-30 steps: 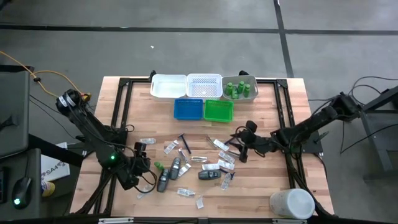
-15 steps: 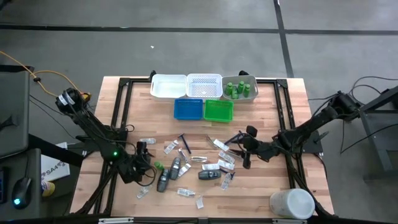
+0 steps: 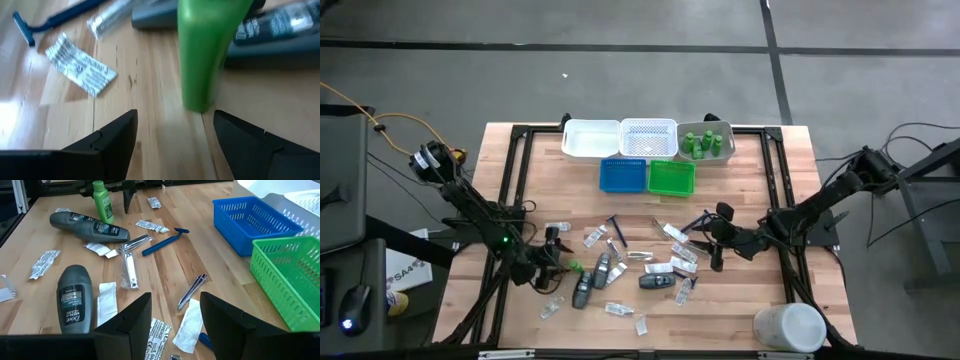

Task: Pick & Place Travel size toiletries
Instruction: Put the green shampoo bottle into the gray bin

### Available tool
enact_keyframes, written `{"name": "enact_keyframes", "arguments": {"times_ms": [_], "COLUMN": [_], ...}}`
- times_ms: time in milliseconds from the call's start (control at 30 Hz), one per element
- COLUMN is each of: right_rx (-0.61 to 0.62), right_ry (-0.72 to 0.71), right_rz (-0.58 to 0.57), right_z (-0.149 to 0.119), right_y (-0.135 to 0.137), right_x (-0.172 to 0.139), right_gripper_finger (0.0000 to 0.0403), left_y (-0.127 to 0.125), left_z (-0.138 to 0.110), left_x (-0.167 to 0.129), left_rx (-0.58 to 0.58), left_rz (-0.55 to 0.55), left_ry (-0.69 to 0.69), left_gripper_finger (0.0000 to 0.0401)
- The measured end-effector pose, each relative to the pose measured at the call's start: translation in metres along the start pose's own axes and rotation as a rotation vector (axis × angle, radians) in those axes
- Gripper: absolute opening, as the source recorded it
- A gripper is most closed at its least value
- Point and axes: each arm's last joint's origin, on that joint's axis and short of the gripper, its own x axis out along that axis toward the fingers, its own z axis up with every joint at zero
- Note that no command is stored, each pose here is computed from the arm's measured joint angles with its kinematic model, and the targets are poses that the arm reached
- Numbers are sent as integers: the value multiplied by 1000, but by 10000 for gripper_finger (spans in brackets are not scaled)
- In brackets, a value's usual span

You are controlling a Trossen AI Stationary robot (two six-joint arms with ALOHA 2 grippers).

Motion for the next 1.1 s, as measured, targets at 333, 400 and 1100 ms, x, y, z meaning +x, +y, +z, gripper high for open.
{"name": "enact_keyframes", "arguments": {"times_ms": [333,400,1100], "right_rx": [1,13,35], "right_ry": [0,0,-11], "right_rz": [2,2,7], "right_z": [0,0,1], "right_y": [0,0,1], "right_x": [0,0,0], "right_gripper_finger": [162,162,162], "left_y": [4,2,13], "left_z": [-6,-3,7], "left_x": [-2,-2,6], "left_rx": [-44,-36,-45], "left_rz": [-89,-112,-115], "left_ry": [-108,-134,-144], "left_gripper_finger": [257,257,257]}}
